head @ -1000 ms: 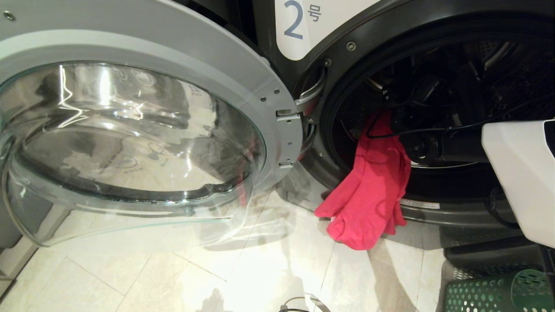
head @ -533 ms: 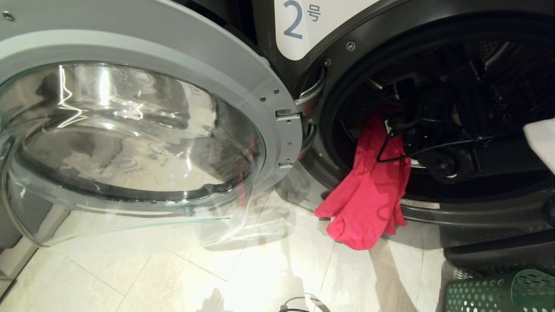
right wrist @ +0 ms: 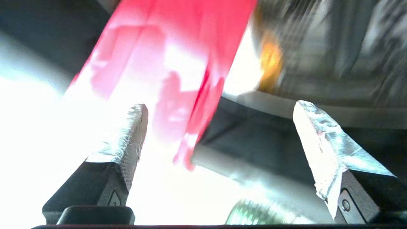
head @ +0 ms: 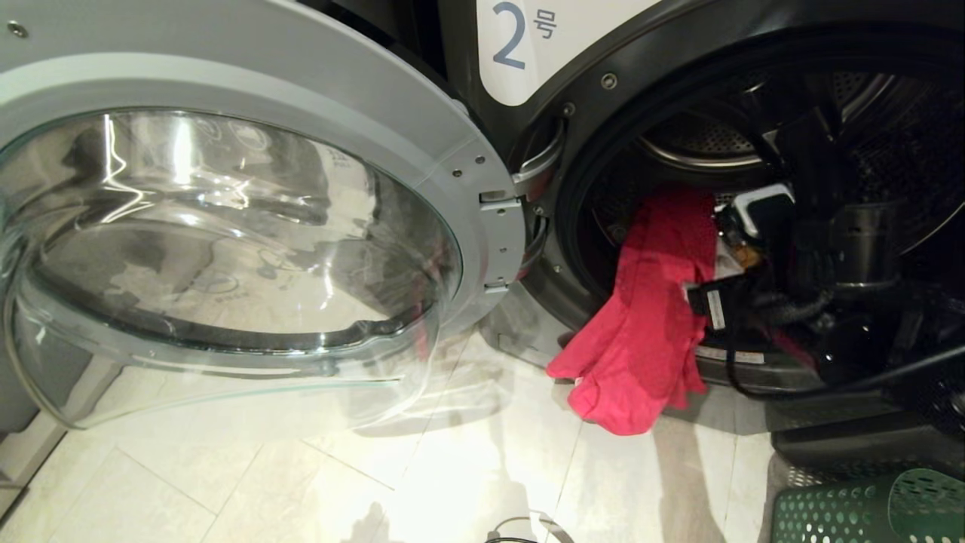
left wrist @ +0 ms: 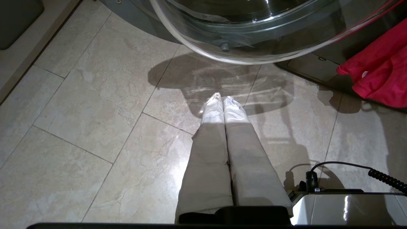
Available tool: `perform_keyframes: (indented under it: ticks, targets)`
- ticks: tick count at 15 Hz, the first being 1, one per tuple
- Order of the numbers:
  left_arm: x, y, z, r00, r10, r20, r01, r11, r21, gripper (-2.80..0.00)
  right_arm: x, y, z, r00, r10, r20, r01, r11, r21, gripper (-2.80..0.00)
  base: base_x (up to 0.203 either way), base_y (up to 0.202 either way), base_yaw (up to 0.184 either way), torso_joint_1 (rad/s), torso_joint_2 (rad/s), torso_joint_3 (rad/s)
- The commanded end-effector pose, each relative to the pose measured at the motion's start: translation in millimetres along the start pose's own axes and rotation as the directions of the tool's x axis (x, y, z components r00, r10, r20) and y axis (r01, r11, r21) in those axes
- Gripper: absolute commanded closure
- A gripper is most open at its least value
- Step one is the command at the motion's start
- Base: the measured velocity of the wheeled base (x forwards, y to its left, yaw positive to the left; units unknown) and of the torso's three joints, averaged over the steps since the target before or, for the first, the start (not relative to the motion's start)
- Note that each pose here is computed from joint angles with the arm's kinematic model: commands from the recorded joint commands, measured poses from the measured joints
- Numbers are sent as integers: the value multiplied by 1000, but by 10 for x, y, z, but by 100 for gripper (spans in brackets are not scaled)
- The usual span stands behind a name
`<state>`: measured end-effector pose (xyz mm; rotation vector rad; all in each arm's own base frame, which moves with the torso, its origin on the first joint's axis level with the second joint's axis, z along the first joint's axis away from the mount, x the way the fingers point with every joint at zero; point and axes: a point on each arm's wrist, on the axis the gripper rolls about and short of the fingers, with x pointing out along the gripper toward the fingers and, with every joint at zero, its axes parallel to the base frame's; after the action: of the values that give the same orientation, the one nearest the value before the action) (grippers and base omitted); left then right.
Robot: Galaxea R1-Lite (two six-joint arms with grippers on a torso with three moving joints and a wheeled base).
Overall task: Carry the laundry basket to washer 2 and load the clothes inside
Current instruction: Place the clothes into the washing machine
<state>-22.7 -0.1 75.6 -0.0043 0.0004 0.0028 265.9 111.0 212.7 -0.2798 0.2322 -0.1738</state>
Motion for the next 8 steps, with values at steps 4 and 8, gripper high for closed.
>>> perform_keyframes:
  ticks: [4, 8]
  targets:
    - [0, 0, 0, 1000, 0, 0, 0, 1000, 0, 0, -440, -54, -526, 976, 57, -210, -21, 985, 172, -280, 0, 0, 0, 0, 0, 0]
    - [0, 0, 0, 1000, 0, 0, 0, 1000, 0, 0, -513, 64, -834, 894, 68, -443, 72, 954, 291, -280, 0, 0, 0, 0, 0, 0]
